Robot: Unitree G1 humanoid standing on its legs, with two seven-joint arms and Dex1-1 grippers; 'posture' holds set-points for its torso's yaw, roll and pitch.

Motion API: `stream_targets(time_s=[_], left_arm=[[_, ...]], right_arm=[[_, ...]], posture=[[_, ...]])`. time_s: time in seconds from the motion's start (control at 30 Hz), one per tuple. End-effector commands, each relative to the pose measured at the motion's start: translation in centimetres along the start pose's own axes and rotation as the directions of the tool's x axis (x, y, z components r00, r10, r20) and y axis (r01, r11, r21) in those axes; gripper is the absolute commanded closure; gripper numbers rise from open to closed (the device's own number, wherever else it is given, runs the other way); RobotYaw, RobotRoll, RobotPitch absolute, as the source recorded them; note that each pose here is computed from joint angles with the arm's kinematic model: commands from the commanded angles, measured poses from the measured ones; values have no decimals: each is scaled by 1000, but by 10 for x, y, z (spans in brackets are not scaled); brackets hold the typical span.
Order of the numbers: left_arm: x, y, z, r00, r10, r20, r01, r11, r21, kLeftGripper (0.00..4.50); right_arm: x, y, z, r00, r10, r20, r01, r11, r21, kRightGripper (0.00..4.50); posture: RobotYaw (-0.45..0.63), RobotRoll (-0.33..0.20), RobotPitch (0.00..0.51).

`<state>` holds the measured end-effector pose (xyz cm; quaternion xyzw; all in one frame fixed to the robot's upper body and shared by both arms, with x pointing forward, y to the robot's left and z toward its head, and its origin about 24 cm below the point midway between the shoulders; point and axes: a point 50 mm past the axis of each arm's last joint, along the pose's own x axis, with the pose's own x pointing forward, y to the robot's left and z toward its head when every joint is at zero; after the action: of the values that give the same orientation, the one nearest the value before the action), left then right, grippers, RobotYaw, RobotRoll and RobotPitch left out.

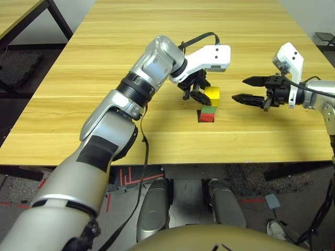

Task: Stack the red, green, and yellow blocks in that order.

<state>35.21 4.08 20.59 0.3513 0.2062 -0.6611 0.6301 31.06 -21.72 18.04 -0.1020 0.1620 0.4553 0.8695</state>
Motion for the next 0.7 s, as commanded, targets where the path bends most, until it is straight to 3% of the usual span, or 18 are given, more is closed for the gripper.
stream_targets(time_s=[0.03,0.1,0.2,0.27,0.33,0.43,0.6,0.7], left_arm=[[-16,-1,6,994,63,88,-62,998,-13,40],[-36,-1,16,970,153,190,-146,988,-48,40],[-73,-9,29,841,372,392,-310,926,-214,40],[-99,-11,18,639,623,450,-474,780,-408,40],[-113,-15,1,455,787,416,-554,616,-560,40],[-113,-35,-56,174,960,220,-603,280,-747,40],[-82,-73,-113,-62,998,-17,-617,-52,-785,40],[-68,-90,-133,-120,990,-78,-644,-137,-753,40]], right_arm=[[-7,-5,3,999,-24,36,24,1000,1,0],[-13,-8,4,998,-35,58,35,999,9,0],[-27,-18,9,983,-107,150,101,994,45,0],[-39,-33,6,944,-243,222,217,967,135,0],[-47,-46,-3,893,-361,270,312,927,206,0],[-60,-67,-35,767,-563,308,481,822,306,0],[-71,-83,-74,628,-720,295,630,693,350,0],[-72,-85,-89,583,-764,278,691,646,326,0]], posture=[[62,-105,76],[68,-110,74],[88,-127,69],[102,-144,69],[107,-151,73],[117,-166,79],[113,-181,91],[104,-194,95]])
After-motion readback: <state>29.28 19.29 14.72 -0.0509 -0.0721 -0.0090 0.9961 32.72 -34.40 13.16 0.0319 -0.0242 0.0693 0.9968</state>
